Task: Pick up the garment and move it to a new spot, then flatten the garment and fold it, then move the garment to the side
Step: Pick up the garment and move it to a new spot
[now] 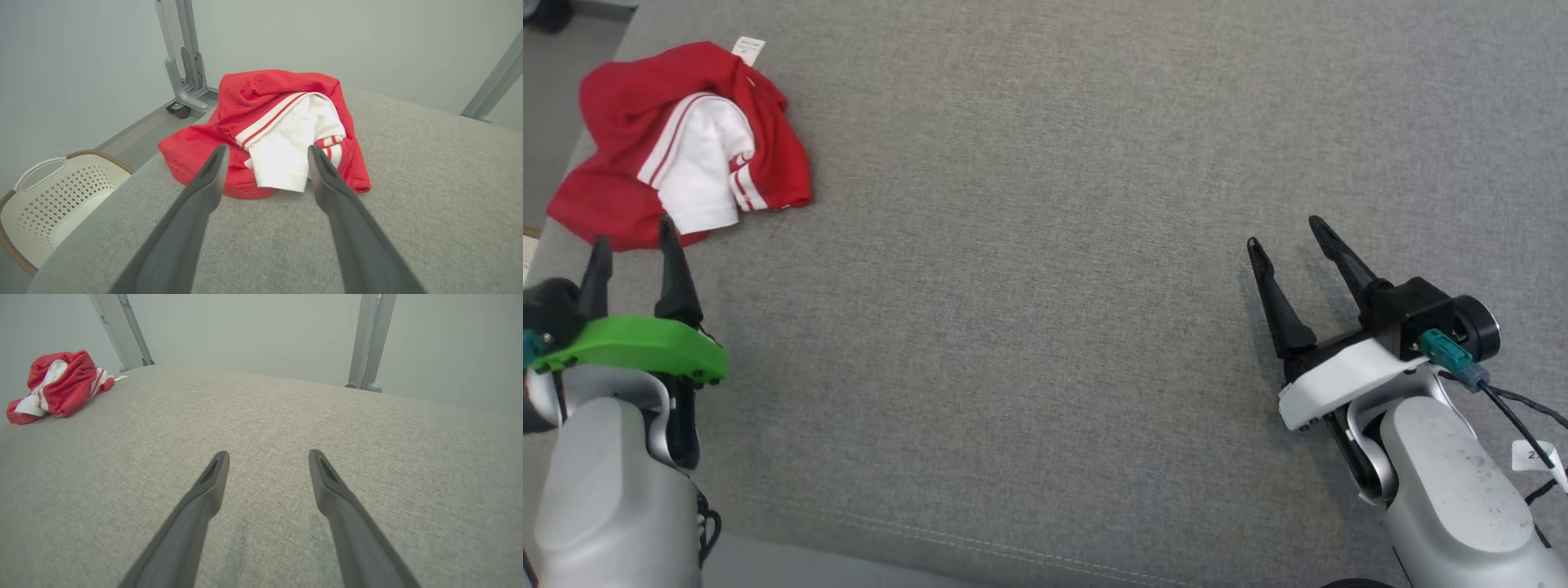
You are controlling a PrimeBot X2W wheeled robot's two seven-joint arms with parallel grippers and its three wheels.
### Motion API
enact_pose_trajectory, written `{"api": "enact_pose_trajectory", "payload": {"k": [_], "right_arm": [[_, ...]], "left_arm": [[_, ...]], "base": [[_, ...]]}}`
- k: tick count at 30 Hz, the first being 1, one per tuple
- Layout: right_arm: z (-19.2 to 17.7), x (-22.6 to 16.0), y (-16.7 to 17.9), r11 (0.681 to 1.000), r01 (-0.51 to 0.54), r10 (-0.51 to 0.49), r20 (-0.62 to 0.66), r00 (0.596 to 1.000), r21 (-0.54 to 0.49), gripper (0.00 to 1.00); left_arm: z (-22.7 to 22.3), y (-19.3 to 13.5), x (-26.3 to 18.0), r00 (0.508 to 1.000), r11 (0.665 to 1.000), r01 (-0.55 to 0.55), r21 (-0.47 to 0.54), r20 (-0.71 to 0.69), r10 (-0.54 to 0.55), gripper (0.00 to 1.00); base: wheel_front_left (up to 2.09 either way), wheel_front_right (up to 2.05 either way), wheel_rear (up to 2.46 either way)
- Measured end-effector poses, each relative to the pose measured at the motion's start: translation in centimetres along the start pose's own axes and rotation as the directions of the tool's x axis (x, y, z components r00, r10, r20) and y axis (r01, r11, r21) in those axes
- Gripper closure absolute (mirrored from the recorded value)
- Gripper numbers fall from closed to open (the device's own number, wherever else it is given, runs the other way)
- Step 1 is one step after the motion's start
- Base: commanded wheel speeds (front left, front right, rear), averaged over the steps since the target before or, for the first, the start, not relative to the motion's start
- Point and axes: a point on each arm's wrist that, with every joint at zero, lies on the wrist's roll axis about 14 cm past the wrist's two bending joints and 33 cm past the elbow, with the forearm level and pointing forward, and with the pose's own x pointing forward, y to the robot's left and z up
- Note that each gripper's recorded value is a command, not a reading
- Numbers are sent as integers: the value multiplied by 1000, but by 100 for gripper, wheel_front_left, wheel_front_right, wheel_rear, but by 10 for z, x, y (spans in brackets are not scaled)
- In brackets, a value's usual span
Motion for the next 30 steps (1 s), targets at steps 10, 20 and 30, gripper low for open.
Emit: {"api": "enact_pose_trajectory", "payload": {"k": [10, 20, 30], "right_arm": [[-27, -13, -50, 995, 98, -99, -43, 994, -15, 0], [-43, -28, -75, 985, 175, -175, -76, 982, -8, 0], [-34, -33, -78, 976, 216, -214, -62, 975, 15, 0]], "left_arm": [[-35, -27, 62, 991, 995, 68, 66, -123, -60, 0], [-88, -52, 79, 964, 994, 95, 45, -255, -81, 33], [-59, -101, 90, 966, 974, 218, 68, -157, -205, 100]], "base": [[0, 0, 0], [0, 0, 0], [0, 0, 0]]}}
